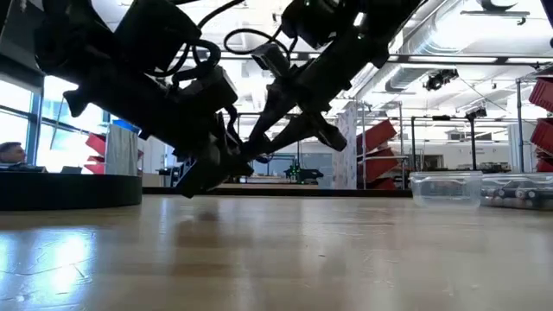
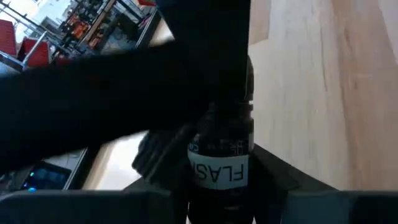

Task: Insert battery
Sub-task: Close the black flashlight lid

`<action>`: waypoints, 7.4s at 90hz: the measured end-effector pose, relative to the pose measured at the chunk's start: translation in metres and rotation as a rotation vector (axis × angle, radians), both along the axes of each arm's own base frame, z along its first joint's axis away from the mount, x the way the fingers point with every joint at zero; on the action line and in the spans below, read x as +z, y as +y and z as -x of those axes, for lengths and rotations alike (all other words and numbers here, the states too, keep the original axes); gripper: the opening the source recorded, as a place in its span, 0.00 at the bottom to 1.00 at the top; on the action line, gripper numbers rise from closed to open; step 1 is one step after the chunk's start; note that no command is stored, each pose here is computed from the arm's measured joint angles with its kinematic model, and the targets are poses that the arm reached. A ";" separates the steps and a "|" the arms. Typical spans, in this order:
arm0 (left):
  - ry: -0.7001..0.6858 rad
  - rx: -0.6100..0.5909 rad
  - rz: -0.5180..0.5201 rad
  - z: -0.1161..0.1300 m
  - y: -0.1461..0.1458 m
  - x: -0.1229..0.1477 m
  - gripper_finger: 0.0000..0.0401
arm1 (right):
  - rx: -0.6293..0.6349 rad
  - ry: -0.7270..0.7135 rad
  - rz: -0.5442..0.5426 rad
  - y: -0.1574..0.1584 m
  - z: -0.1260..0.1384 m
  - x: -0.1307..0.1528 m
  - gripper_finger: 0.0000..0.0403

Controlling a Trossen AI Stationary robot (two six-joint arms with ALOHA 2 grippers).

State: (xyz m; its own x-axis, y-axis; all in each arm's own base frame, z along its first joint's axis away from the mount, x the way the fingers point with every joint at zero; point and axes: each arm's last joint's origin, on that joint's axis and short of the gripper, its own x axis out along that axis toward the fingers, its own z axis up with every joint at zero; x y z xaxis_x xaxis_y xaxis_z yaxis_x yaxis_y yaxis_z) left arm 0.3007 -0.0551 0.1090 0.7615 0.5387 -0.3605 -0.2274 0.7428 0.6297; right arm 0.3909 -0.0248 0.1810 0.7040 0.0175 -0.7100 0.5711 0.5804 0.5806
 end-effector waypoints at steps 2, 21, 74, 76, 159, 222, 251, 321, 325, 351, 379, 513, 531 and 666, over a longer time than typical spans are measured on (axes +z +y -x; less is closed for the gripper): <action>0.000 -0.006 0.006 0.000 0.000 0.000 0.25 | 0.005 -0.002 0.006 0.000 0.000 0.000 0.28; -0.018 -0.175 0.172 -0.003 -0.005 0.007 0.25 | 0.095 -0.025 0.109 -0.007 0.000 0.005 0.43; 0.024 -0.347 0.653 -0.004 0.027 0.009 0.25 | 0.966 -0.036 1.022 0.089 0.028 0.045 0.50; 0.028 -0.358 0.667 -0.004 0.027 0.009 0.25 | 0.985 -0.020 1.065 0.093 0.029 0.044 0.49; 0.007 -0.459 0.675 -0.006 0.023 0.012 0.25 | 1.260 0.183 1.408 0.109 0.022 0.009 0.34; 0.003 -0.469 0.645 -0.006 0.023 0.013 0.25 | 1.199 0.119 1.312 0.105 0.019 0.009 0.24; 0.000 -0.440 0.602 -0.006 0.024 0.013 0.25 | 1.082 0.120 1.204 0.102 0.019 0.008 0.18; -0.010 -0.187 0.197 -0.002 0.013 0.014 0.25 | 0.346 0.074 0.494 0.057 0.011 0.009 0.18; -0.012 -0.172 0.189 -0.002 0.014 0.014 0.25 | 0.298 0.073 0.456 0.055 0.011 0.009 0.18; -0.047 -0.084 0.146 -0.002 0.017 0.017 0.25 | -0.042 0.052 0.183 0.042 0.010 0.009 0.17; -0.050 -0.104 0.160 -0.004 0.015 0.019 0.25 | 0.145 0.066 0.221 0.042 0.010 0.007 0.17; -0.031 -0.490 0.569 -0.010 0.024 0.010 0.25 | 1.516 0.384 1.576 0.146 0.013 0.027 0.27; -0.030 -0.492 0.565 -0.010 0.024 0.010 0.25 | 1.475 0.410 1.576 0.144 0.013 0.028 0.44; -0.030 -0.482 0.558 -0.010 0.024 0.010 0.25 | 1.485 0.332 1.516 0.128 0.007 0.021 0.33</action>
State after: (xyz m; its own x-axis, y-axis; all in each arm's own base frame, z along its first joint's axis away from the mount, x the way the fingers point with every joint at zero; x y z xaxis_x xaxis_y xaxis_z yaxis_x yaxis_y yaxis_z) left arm 0.3110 -0.0313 0.1195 0.8812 -0.1158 -0.4583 0.1940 0.9727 0.1273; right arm 0.3843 0.1031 0.2023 0.5887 -0.2567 -0.7665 -0.6684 0.3786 -0.6402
